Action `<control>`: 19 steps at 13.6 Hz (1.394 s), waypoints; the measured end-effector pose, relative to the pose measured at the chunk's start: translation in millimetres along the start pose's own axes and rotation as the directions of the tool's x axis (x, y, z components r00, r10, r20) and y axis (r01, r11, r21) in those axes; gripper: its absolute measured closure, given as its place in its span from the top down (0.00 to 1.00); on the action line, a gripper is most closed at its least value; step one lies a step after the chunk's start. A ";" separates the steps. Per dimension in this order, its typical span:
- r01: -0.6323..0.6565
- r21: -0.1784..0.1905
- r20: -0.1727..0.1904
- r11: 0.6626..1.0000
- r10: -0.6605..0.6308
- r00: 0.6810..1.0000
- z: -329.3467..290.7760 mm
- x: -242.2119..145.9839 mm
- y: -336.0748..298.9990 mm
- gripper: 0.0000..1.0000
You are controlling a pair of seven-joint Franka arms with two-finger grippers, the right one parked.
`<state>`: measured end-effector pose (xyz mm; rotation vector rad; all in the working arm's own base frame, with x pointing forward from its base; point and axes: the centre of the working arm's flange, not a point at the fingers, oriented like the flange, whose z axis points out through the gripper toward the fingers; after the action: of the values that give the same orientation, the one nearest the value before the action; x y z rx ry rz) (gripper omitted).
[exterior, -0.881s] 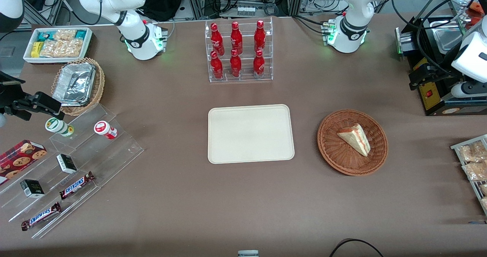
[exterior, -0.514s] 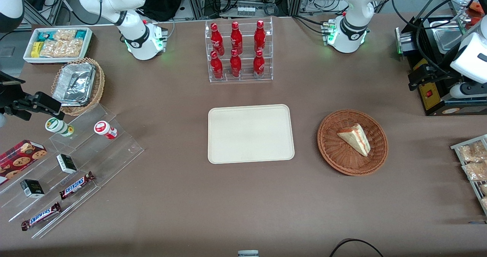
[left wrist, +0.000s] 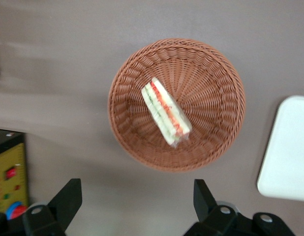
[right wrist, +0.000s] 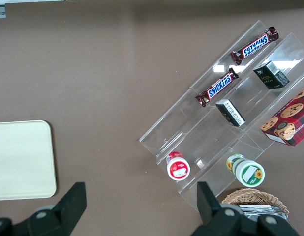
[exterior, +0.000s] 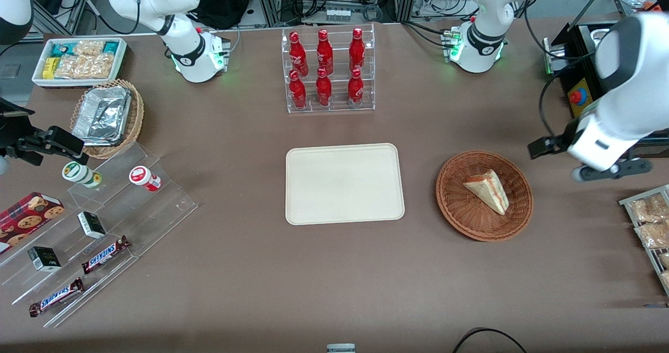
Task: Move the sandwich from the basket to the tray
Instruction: 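Move the left gripper over the wicker basket and lower toward the sandwich, then close the left gripper on the wrapped sandwich in the basket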
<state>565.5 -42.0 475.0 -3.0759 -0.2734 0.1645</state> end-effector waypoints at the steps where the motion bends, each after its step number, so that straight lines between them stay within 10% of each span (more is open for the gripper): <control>1: 0.049 -0.005 -0.013 0.999 -0.049 0.999 18.0 -0.4 4.6 1.00; 9: 0.579 -0.086 -0.054 0.810 -0.585 0.810 118.8 -23.6 35.9 1.00; 19: 0.645 -0.092 -0.009 0.759 -0.648 0.761 185.8 -14.8 41.8 1.00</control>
<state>537.8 -78.5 289.5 -2.8365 -1.3418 0.0548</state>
